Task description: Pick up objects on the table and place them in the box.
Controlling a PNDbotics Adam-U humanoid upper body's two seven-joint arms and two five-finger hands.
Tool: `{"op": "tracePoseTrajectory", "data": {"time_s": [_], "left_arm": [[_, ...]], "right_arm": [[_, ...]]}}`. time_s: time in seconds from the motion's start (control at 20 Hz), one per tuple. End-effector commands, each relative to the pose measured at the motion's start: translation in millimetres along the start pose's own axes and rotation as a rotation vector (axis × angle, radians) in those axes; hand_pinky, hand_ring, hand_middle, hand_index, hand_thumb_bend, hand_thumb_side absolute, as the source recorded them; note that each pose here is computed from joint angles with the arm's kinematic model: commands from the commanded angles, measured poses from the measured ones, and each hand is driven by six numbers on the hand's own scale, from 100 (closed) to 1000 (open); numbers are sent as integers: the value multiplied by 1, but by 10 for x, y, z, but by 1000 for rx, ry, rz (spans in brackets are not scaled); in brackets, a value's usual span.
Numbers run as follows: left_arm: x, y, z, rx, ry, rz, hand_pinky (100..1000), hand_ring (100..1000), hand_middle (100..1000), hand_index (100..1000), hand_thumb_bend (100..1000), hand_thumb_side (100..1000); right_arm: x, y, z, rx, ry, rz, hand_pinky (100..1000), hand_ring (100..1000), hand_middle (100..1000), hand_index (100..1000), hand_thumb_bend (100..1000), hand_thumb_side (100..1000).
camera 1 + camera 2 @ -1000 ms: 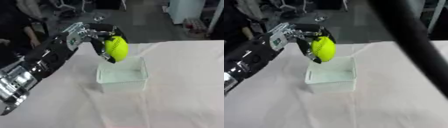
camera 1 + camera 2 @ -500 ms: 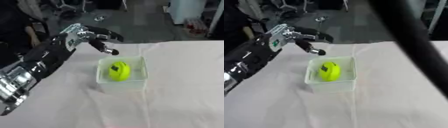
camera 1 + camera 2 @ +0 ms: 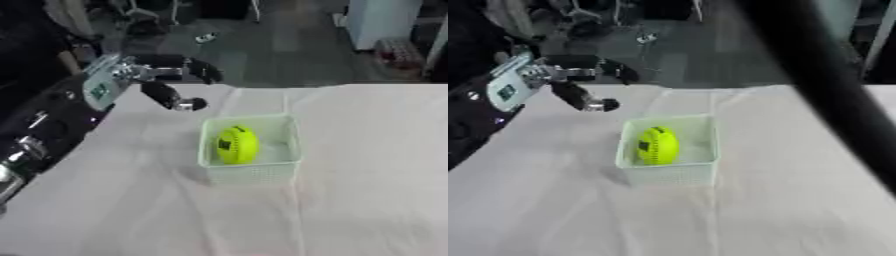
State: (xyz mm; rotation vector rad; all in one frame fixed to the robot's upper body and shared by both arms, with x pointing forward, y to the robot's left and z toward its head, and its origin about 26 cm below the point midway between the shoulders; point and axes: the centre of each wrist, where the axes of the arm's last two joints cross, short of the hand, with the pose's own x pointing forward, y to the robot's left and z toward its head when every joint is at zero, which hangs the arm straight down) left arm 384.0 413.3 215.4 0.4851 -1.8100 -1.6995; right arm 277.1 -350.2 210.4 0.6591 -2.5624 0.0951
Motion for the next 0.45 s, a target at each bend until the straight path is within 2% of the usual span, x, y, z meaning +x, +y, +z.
{"op": "tracePoseTrajectory", "data": {"time_s": [0.05, 0.1, 0.2, 0.25, 0.3, 0.45], "left_arm": [[287, 258, 192, 113, -183, -57, 650, 646, 789, 857, 119, 705], [355, 168, 220, 209, -180, -5, 607, 608, 763, 824, 107, 682], [516, -19, 263, 416, -175, 95, 584, 589, 743, 794, 122, 674], [604, -67, 274, 490, -175, 119, 584, 589, 743, 794, 122, 674], [696, -125, 263, 598, -184, 148, 571, 580, 725, 775, 138, 637], [1005, -230, 170, 908, -218, 210, 556, 562, 707, 760, 133, 652]], "right_arm": [[74, -19, -1, 17, -10, 51, 208, 449, 511, 663, 100, 905], [71, -24, 42, 10, -4, 62, 206, 449, 513, 664, 100, 971], [65, -33, 144, -3, 7, 92, 203, 448, 513, 663, 100, 971], [60, -33, 183, -6, 10, 105, 203, 448, 513, 663, 100, 971], [55, -34, 246, -15, 18, 119, 199, 448, 514, 665, 100, 972], [34, -25, 440, -35, 46, 166, 193, 447, 516, 666, 100, 974]]}}
